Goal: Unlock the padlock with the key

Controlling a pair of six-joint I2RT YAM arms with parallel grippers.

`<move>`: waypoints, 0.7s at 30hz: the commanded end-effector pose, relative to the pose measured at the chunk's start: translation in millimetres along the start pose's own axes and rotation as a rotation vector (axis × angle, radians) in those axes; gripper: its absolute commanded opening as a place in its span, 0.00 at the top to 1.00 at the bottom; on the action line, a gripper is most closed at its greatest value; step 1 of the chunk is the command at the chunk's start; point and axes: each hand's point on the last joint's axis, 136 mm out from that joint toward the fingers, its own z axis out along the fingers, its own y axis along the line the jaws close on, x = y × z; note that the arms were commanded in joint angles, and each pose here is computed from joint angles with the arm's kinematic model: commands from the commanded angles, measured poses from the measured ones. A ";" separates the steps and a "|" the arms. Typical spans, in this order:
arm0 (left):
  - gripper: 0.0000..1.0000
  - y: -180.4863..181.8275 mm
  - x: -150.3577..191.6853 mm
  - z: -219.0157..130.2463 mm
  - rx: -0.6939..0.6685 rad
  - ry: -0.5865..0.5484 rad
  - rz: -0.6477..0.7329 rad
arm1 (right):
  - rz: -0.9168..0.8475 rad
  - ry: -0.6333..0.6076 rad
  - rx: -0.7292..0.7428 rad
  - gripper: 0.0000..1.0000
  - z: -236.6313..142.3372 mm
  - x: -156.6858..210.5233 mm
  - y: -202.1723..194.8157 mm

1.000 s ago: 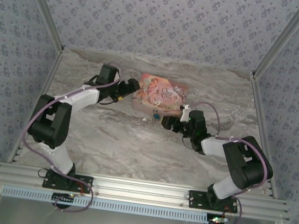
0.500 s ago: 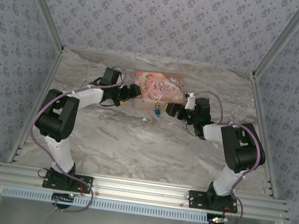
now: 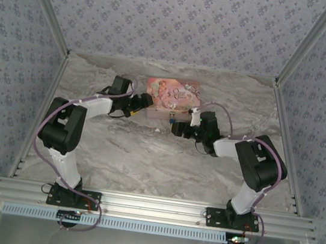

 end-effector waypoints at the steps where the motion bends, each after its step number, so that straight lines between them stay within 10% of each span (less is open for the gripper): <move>1: 0.10 18.3 9.6 2.9 -0.057 0.018 -0.019 | -0.089 -0.010 0.182 0.32 -3.7 0.2 -14.1; 21: 0.10 20.5 11.8 4.2 -0.053 0.017 -0.035 | -0.065 -0.105 -0.173 0.34 13.1 -32.7 5.3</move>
